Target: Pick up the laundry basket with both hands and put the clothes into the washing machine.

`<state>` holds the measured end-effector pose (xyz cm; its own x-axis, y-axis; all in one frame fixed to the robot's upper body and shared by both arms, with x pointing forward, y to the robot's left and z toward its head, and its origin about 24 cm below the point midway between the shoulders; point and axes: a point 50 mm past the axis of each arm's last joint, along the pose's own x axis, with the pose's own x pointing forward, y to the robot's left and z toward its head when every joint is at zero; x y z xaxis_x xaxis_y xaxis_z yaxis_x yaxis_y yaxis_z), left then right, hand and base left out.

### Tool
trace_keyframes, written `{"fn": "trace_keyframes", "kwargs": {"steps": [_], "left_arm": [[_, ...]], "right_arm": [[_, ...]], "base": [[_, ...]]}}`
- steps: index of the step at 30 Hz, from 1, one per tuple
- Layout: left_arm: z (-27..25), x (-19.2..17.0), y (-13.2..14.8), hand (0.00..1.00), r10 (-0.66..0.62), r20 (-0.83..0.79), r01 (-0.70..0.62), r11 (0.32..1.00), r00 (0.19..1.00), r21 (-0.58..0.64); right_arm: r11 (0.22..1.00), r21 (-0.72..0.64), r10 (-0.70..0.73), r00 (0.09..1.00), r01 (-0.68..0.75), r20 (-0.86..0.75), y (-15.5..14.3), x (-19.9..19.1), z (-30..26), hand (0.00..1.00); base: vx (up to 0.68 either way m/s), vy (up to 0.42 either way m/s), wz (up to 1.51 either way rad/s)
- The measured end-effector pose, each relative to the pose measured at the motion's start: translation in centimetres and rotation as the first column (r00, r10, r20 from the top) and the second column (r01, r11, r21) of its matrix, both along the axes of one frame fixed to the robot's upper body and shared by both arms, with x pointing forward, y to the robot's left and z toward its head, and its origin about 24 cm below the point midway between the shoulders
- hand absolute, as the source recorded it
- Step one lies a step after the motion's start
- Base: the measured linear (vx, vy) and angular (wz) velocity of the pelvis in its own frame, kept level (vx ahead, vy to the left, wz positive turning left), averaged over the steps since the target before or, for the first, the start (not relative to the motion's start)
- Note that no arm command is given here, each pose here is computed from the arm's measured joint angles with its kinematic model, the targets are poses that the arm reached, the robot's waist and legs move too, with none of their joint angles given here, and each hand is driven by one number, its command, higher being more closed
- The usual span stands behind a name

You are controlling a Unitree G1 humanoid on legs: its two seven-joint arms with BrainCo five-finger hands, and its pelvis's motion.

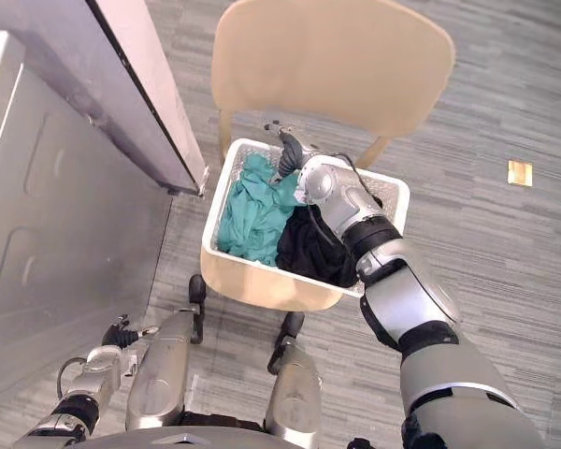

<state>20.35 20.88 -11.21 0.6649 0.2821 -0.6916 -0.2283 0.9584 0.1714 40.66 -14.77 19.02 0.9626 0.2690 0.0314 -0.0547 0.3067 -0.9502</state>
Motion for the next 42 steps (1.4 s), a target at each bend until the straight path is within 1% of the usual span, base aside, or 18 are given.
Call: {"fn": "trace_keyframes", "kwargs": {"steps": [3, 7, 10, 14, 16, 21, 27, 30, 32, 33, 35, 37, 39, 41, 42], "left_arm": [[0.2, 0.3, 0.0, 0.00, 0.022, 0.010, -0.022, 1.000, 1.000, -0.006], [0.2, 0.5, -0.1, 0.00, 0.046, 0.010, -0.046, 0.999, 0.999, -0.015], [0.2, 0.6, -0.1, 0.00, 0.064, 0.013, -0.064, 0.998, 0.998, -0.023], [0.5, 1.1, -0.2, 0.00, 0.062, 0.025, -0.062, 0.998, 0.998, -0.024], [0.4, 1.2, -0.2, 0.00, 0.061, 0.018, -0.060, 0.998, 0.998, -0.023], [0.6, 1.5, -0.3, 0.00, 0.078, 0.021, -0.077, 0.997, 0.997, -0.024], [0.6, 1.7, -0.4, 0.00, 0.076, 0.023, -0.075, 0.997, 0.997, -0.024], [0.7, 1.8, -0.4, 0.00, 0.077, 0.022, -0.077, 0.997, 0.997, -0.024], [0.7, 1.8, -0.4, 0.00, 0.084, 0.020, -0.084, 0.996, 0.996, -0.018], [0.7, 1.8, -0.4, 0.00, 0.087, 0.020, -0.087, 0.996, 0.996, -0.015], [0.7, 1.8, -0.4, 0.00, 0.091, 0.018, -0.091, 0.996, 0.996, -0.013], [0.7, 1.8, -0.4, 0.00, 0.093, 0.017, -0.092, 0.996, 0.996, -0.013], [0.8, 1.8, -0.3, 0.00, 0.103, 0.017, -0.103, 0.995, 0.995, -0.009], [0.8, 1.8, -0.5, 0.00, 0.112, 0.018, -0.112, 0.994, 0.994, -0.007], [0.8, 1.8, -0.5, 0.00, 0.115, 0.015, -0.115, 0.993, 0.993, -0.004]], "right_arm": [[1.000, -0.015, -0.001, 1.000, 0.002, 0.018, 0.1, 0.1, 0.6, 0.00], [0.999, -0.018, -0.037, 0.999, 0.037, -0.009, -0.4, 0.3, -0.1, 0.00], [0.999, -0.011, -0.038, 0.999, 0.038, -0.009, -0.2, 0.3, -0.2, 0.00], [1.000, -0.001, -0.027, 1.000, 0.027, 0.011, 0.7, 0.3, -0.3, 0.00], [0.999, -0.012, -0.034, 0.999, 0.034, 0.026, 0.6, 0.3, -0.2, 0.00], [0.999, 0.019, -0.041, 0.999, 0.040, 0.033, 1.2, 0.4, -0.2, 0.00], [0.999, 0.024, -0.048, 0.997, 0.047, 0.055, 1.4, 0.4, -0.1, 0.00], [0.996, 0.058, -0.066, 0.995, 0.062, 0.071, 1.2, 0.4, -0.1, 0.00], [0.987, 0.138, -0.095, 0.991, 0.082, 0.090, 1.0, 0.3, 0.1, 0.00], [0.984, 0.156, -0.098, 0.990, 0.082, 0.098, 1.1, 0.1, 0.3, 0.00], [0.976, 0.215, -0.083, 0.980, 0.043, 0.183, 1.7, -0.6, 1.4, 0.00], [0.969, 0.245, -0.078, 0.966, 0.015, 0.248, 2.0, -1.1, 2.4, 0.00], [0.956, 0.292, -0.076, 0.939, -0.027, 0.336, 2.4, -1.8, 4.1, 0.00], [0.947, 0.317, -0.084, 0.921, -0.044, 0.380, 2.4, -2.4, 4.4, 0.00], [0.951, 0.307, -0.090, 0.915, -0.038, 0.393, 2.5, -2.5, 4.2, 0.00]], "base": [[-0.04, -0.020, 0.02], [0.00, -0.010, 0.02], [0.00, 0.000, 0.00], [0.00, 0.002, -0.02], [-0.01, -0.004, 0.02], [0.00, -0.001, -0.01], [0.00, -0.001, -0.01], [0.00, 0.000, 0.00], [0.00, 0.000, 0.00], [0.00, 0.000, 0.00], [0.00, 0.000, 0.00], [0.00, 0.000, 0.00], [0.00, 0.000, 0.00], [0.00, 0.001, -0.02], [-0.01, 0.001, -0.04]]}}
